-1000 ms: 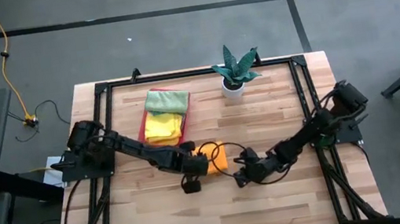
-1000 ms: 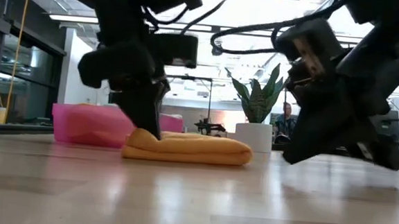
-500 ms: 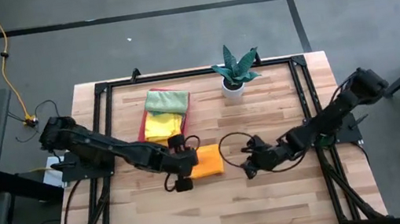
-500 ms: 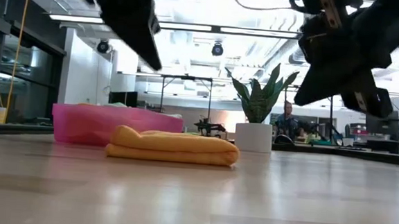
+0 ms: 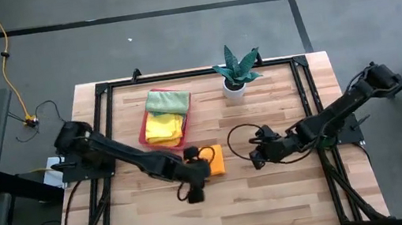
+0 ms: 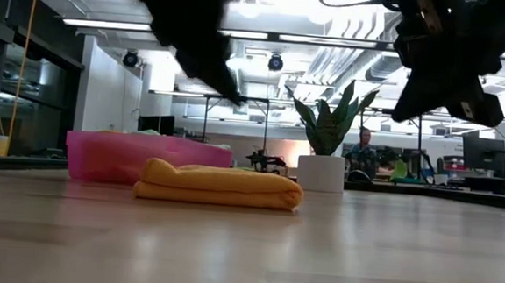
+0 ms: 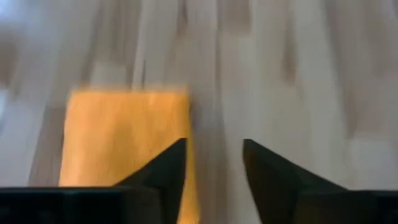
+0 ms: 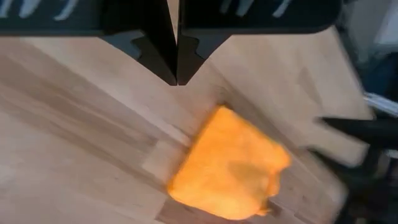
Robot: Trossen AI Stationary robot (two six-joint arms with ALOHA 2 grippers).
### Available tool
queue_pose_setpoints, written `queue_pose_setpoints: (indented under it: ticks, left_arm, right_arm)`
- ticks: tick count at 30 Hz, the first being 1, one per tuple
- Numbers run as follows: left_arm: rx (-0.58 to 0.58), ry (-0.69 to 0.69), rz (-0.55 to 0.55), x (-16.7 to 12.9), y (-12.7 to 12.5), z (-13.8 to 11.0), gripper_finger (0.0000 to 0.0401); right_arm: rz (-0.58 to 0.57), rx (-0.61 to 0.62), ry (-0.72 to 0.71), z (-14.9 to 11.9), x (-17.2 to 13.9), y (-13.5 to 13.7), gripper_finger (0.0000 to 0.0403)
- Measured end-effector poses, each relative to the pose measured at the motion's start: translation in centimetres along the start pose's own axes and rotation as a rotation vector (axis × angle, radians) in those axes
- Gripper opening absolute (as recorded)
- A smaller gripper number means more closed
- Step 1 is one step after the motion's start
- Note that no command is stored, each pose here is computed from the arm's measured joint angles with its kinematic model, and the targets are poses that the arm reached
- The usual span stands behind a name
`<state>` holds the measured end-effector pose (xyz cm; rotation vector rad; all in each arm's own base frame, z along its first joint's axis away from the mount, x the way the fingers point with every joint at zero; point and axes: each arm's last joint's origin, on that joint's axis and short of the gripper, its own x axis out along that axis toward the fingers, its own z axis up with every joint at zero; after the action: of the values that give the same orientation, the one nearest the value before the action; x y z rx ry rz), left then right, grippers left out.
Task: Fold microfiber towels
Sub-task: Put the folded orange microfiber towel into the pink bin
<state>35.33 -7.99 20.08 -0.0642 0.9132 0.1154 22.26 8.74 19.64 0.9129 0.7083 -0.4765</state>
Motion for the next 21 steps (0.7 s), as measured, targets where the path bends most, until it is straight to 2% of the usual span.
queue_pose_setpoints:
  ticks: [2,4,5,6,9,10,12,15,17,19,21]
  left_arm:
    - [0.051,0.072,0.019,0.9,-0.2,-0.8,0.018]
    - [0.073,0.058,0.011,2.4,-1.1,-0.3,0.0218]
    - [0.081,0.081,0.023,2.7,-1.1,-0.6,0.0235]
    - [0.092,0.119,0.048,2.9,-1.0,-0.9,0.0251]
    - [0.101,0.12,0.079,4.8,-1.3,-0.7,0.0284]
    - [0.125,0.177,0.119,4.7,-0.9,-1.3,0.029]
    - [0.121,0.138,0.131,6.0,-1.2,-0.9,0.0294]
    - [0.148,0.214,0.191,6.2,-0.7,-2.0,0.0295]
    - [0.129,0.171,0.178,7.1,-0.7,-1.7,0.0296]
    - [0.135,0.215,0.182,7.0,-0.4,-2.2,0.0296]
    - [0.118,0.218,0.17,7.7,-0.2,-2.3,0.0296]
  right_arm:
    - [0.006,0.01,-0.001,0.1,0.1,0.1,0.0]
    - [-0.036,-0.015,0.018,-0.2,-0.3,-0.4,0.0]
    - [-0.021,-0.006,0.014,-0.1,-0.1,-0.3,0.0]
    - [-0.014,0.001,0.007,0.0,-0.1,-0.1,0.0]
    - [-0.037,-0.008,0.014,-0.2,-0.4,-0.4,0.0]
    - [-0.025,-0.002,0.004,-0.2,-0.2,-0.2,0.0]
    - [-0.048,-0.011,0.008,-0.3,-0.6,-0.5,0.0]
    - [-0.03,0.002,-0.005,-0.3,-0.3,-0.2,0.0]
    - [-0.051,-0.013,0.002,-0.6,-0.5,-0.5,0.0]
    - [-0.026,0.008,-0.013,-0.5,-0.1,0.0,0.0]
    - [-0.049,-0.007,0.002,-0.8,-0.3,-0.4,0.0]
